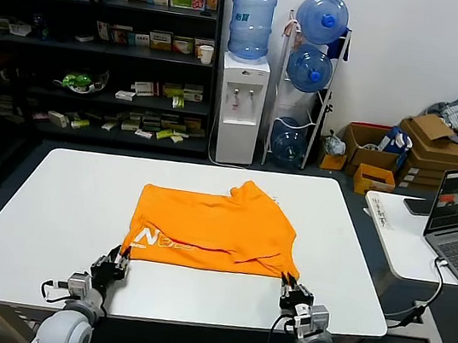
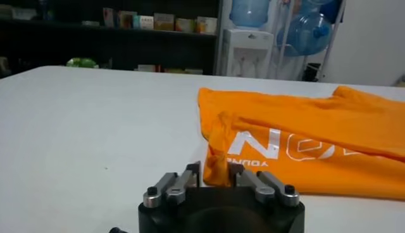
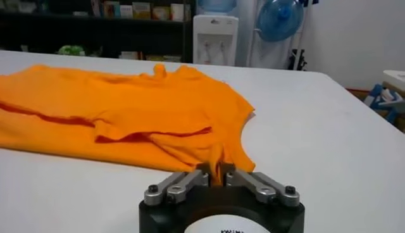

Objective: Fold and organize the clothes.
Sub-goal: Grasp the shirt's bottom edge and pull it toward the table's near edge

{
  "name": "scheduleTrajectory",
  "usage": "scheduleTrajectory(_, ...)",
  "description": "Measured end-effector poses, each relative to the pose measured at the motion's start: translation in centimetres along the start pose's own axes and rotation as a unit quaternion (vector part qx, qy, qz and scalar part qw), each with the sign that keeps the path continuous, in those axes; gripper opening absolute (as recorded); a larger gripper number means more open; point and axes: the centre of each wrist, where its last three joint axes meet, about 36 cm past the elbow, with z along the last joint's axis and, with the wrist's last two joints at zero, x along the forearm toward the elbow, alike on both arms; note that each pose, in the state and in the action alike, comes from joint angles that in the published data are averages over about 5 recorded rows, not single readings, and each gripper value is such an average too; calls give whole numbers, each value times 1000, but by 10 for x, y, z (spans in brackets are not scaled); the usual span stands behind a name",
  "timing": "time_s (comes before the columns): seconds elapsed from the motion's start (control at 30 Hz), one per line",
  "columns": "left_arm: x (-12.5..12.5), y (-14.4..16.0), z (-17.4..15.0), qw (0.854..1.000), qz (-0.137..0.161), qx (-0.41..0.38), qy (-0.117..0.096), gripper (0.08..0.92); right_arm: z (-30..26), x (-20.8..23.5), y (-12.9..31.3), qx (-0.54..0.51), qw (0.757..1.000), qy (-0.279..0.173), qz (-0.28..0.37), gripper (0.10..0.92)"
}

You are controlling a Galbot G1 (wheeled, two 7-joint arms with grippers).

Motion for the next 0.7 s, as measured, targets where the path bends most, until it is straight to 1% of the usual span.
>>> scheduleTrajectory(0.17, 4, -1, -2, 1000, -3, -1, -2, 142, -1, 8, -1, -7, 1000, -14, -1, 125)
scheduleTrajectory(0.27, 8, -1, -6, 1000, -5, -1, -4, 101, -3, 17, -1, -11, 1000, -16, -1, 125)
scheduleTrajectory(0.37, 16, -2, -12, 1000, -7, 0, -3, 99, -3, 31, -3, -14, 1000, -9, 1, 125)
scheduleTrajectory(0.47, 29, -3, -18, 1000, -10, 4, 1, 99, -1, 50, -5, -17, 1000, 8, 3, 125)
scheduleTrajectory(0.57, 49, -6, -20, 1000, -13, 7, 12, 99, 3, 71, -5, -21, 999, 32, 7, 125)
scheduleTrajectory(0.7, 80, -12, -15, 999, -14, 11, 32, 99, 7, 98, -4, -23, 998, 61, 13, 129)
